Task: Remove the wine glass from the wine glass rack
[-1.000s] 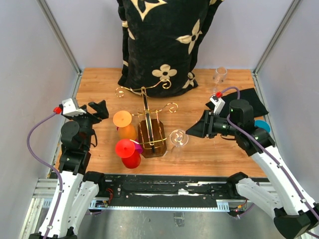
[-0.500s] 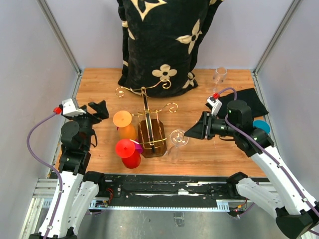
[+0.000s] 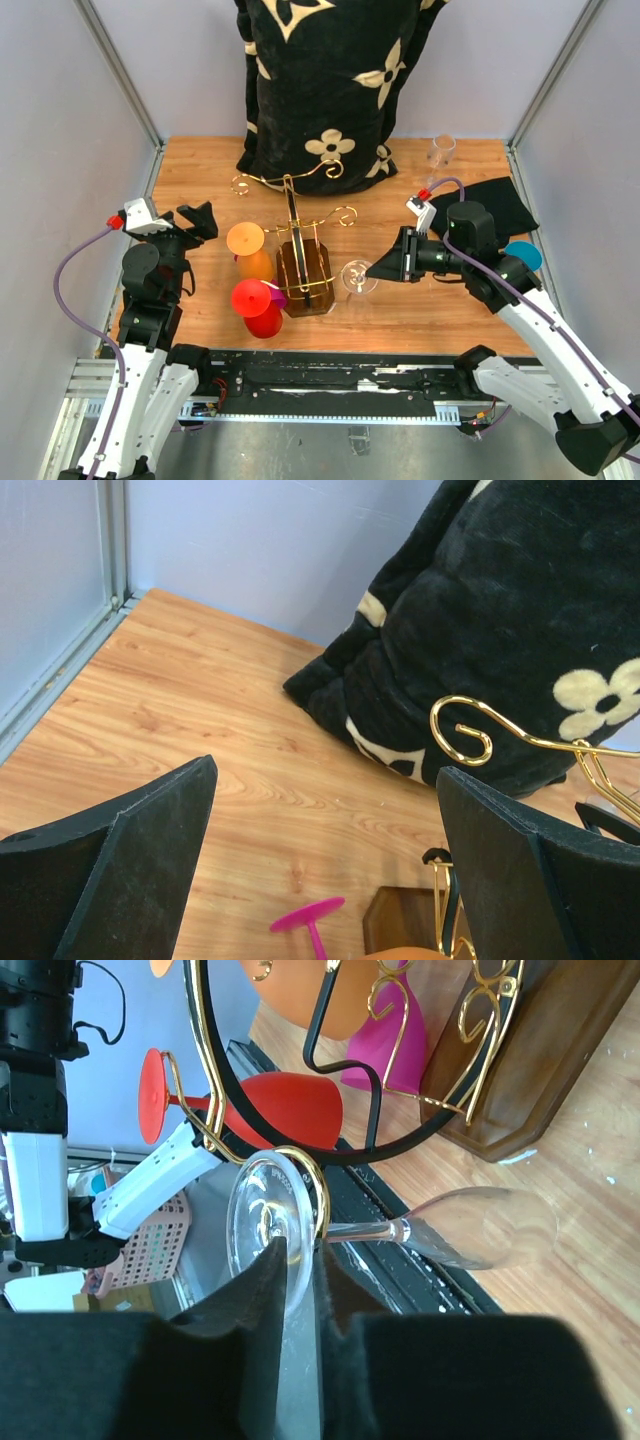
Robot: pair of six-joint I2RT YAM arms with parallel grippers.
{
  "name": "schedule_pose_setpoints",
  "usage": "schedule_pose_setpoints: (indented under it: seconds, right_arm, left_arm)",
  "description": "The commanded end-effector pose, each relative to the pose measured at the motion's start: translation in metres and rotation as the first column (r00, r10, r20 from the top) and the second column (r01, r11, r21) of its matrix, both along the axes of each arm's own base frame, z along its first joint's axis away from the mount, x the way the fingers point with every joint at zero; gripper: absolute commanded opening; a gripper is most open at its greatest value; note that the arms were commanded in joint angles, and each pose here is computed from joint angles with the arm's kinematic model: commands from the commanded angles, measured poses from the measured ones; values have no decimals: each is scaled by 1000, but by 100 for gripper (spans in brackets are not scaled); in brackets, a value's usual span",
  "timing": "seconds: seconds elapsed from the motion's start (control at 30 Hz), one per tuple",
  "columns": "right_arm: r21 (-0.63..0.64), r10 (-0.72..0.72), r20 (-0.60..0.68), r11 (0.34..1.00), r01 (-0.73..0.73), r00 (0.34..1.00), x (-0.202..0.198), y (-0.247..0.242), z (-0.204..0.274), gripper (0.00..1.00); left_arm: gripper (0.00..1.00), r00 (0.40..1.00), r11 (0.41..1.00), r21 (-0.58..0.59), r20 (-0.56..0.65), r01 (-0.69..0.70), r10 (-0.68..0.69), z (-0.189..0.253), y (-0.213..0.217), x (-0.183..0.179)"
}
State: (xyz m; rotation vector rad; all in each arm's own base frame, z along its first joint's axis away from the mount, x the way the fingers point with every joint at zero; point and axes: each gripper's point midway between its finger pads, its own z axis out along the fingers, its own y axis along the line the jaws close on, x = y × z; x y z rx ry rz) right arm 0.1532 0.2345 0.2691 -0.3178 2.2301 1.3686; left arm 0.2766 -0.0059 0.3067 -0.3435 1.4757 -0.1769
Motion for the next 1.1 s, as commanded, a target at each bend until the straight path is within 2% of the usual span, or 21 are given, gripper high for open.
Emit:
schedule_pose_setpoints:
  seconds: [0.0,0.2,0.63,0.9,1.07]
  right_arm:
    - [26,9,24,1000,-10,1000,-1,4,6,10]
    - [25,-27,38,999,27,999,4,1,9,1]
    - [45,-98,45,994,96,994,21,-12,18,1]
    - [97,-31,60,995,25,998,26,7,32,1]
    - [103,42,70,993,-49,997,12,21,39,1]
  left_arm:
    - [98,1000,1000,-1,29,-2,2,12,0,-3]
    - [98,1000,1000,1,28,1,-1,12,0,-4]
    - [98,1000,1000,4,31,1,-1,13,0,-5]
    - [98,999,1000,17,29,-14,14,15,3,-6]
    - [98,999,1000,15,31,-8,8,15,2,-6]
